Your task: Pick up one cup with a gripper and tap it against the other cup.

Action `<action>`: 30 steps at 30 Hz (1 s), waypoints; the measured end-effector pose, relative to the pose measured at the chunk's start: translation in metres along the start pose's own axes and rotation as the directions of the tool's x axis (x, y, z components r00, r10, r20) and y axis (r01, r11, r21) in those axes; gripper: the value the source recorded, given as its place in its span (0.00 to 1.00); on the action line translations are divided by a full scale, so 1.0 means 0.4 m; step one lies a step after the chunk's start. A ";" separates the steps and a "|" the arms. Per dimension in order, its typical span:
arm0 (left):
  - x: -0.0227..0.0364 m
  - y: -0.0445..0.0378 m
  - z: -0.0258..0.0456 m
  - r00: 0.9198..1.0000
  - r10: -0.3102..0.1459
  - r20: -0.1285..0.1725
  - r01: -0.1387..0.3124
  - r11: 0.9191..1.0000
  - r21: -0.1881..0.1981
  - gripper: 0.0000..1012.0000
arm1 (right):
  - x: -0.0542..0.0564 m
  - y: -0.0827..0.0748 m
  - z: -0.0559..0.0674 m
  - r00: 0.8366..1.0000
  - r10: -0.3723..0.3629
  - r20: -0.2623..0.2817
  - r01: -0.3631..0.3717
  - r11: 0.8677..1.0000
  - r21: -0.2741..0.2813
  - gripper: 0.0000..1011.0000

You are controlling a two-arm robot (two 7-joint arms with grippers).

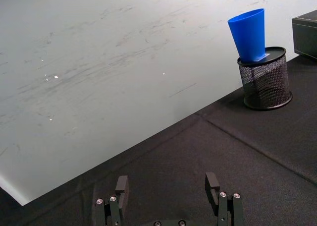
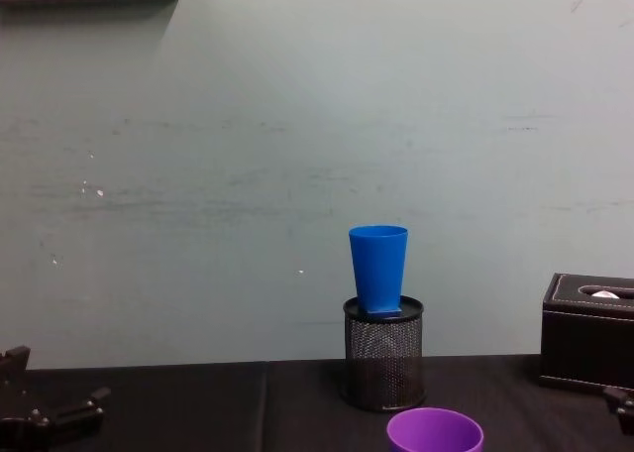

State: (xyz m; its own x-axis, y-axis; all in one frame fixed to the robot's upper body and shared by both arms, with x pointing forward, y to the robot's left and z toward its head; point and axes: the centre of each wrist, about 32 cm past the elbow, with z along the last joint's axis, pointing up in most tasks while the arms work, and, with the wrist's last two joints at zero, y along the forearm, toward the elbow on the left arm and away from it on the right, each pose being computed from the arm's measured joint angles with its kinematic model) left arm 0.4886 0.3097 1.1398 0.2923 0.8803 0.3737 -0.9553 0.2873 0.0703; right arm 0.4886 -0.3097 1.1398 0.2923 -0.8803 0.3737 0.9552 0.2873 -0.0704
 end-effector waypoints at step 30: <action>0.000 0.000 0.000 1.000 0.000 0.000 0.000 1.000 0.000 1.00 | 0.000 0.000 0.000 1.000 0.000 0.000 0.000 1.000 0.000 0.99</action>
State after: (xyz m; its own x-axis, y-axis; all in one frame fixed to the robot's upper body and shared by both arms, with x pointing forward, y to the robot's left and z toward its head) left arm 0.4886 0.3097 1.1398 0.2923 0.8803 0.3736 -0.9552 0.2873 0.0703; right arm 0.4886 -0.3097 1.1398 0.2922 -0.8803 0.3737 0.9553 0.2873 -0.0702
